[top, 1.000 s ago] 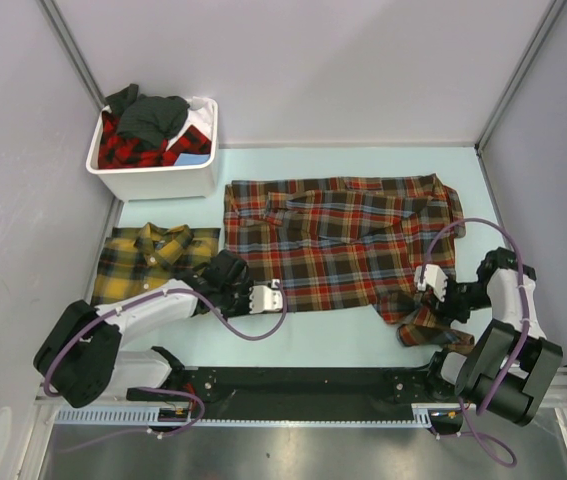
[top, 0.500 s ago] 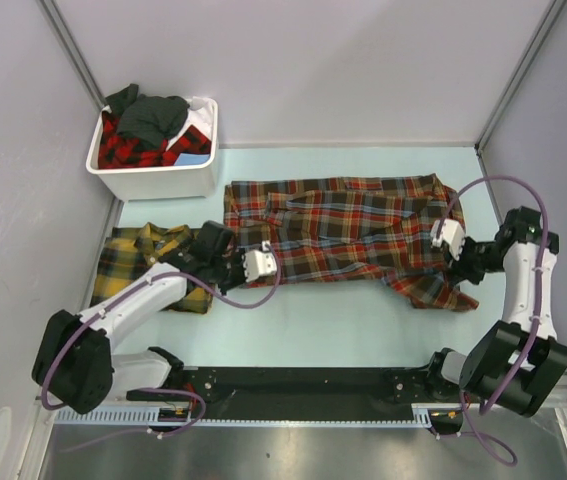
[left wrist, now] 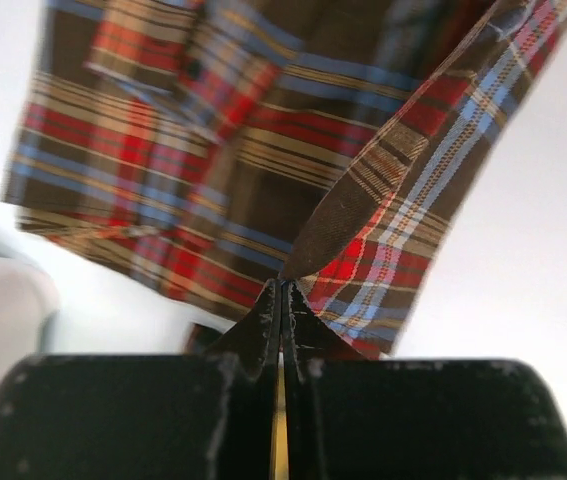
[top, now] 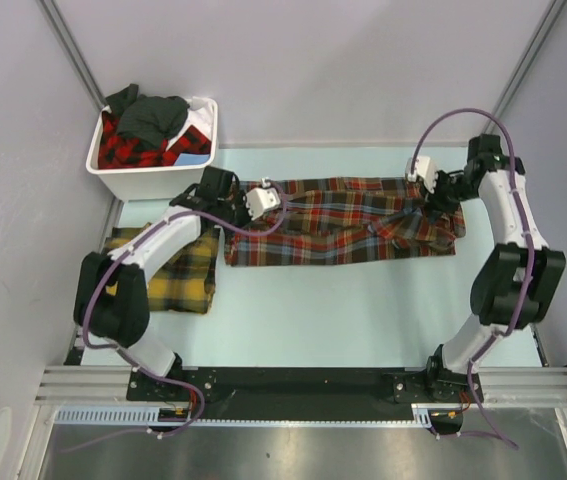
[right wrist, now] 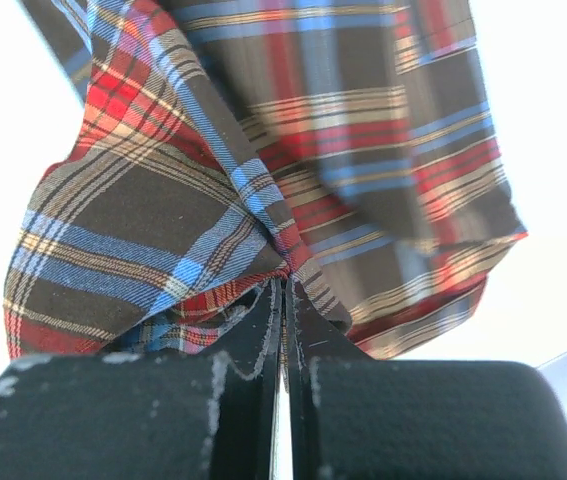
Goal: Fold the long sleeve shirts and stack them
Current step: Fold the shirt
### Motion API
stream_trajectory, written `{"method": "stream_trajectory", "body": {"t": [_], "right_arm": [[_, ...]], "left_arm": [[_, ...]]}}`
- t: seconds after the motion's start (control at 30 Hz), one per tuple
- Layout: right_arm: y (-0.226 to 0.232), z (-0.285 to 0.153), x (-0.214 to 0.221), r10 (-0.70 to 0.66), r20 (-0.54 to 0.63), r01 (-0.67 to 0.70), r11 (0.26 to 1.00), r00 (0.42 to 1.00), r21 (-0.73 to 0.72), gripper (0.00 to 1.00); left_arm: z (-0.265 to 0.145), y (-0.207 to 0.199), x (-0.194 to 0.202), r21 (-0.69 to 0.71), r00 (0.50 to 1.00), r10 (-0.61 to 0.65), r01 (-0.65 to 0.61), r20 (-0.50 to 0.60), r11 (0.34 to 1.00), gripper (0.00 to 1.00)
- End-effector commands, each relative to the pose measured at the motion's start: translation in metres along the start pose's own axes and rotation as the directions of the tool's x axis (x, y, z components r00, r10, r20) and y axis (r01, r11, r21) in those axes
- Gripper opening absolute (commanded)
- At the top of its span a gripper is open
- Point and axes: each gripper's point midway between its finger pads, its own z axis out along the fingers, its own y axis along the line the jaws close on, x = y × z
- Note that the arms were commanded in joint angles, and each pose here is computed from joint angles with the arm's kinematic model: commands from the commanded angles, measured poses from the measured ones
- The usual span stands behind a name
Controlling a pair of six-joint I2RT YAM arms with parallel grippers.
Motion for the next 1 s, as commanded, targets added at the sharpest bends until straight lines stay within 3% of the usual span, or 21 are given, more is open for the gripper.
{"method": "stream_trajectory", "body": {"t": [0.0, 0.3, 0.97], "right_arm": [[-0.042, 0.017, -0.016, -0.057, -0.012, 0.057, 0.998, 0.998, 0.031, 0.0], [-0.09, 0.054, -0.025, -0.093, -0.016, 0.094, 0.995, 0.996, 0.04, 0.0], [-0.073, 0.07, -0.001, -0.058, -0.057, 0.057, 0.998, 0.997, -0.018, 0.0]], "left_arm": [[0.014, 0.034, -0.01, -0.04, 1.0, -0.018, 0.018, 0.005, 0.999, 0.0], [0.036, 0.063, 0.005, -0.063, 0.998, -0.036, 0.033, -0.051, 0.997, 0.0], [0.056, 0.071, 0.009, -0.051, 0.996, -0.071, 0.068, -0.058, 0.996, 0.0]]}}
